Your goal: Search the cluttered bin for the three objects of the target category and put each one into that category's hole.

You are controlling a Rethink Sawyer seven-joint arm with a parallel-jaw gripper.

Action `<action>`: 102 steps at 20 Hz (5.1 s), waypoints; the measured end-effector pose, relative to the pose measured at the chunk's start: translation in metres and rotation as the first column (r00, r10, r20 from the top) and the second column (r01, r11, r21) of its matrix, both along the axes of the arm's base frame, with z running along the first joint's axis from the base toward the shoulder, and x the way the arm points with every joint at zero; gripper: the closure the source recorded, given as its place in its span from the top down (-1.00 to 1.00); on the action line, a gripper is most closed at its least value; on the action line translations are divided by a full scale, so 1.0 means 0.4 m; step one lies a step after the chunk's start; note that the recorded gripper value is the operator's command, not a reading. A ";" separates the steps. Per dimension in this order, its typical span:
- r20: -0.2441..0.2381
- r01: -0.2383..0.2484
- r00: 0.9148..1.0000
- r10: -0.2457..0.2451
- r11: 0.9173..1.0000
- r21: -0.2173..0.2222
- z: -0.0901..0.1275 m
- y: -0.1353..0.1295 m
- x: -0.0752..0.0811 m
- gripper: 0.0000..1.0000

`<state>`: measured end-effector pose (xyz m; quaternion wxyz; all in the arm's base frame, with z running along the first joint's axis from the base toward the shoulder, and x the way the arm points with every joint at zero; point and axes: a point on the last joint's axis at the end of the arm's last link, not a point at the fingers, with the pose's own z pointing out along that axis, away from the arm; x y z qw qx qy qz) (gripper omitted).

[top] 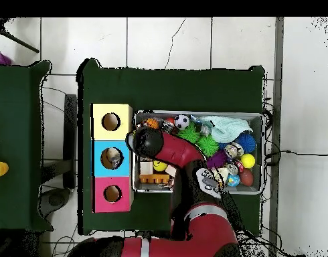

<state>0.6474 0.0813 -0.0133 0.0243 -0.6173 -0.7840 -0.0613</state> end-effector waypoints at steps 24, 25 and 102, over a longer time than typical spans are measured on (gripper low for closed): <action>-0.052 -0.186 0.982 0.179 0.968 -0.167 0.062 -0.024 0.055 1.00; -0.052 -0.185 0.983 0.179 0.968 -0.168 0.067 -0.026 0.057 1.00; -0.066 -0.160 0.987 0.149 0.965 -0.206 0.099 -0.133 0.173 1.00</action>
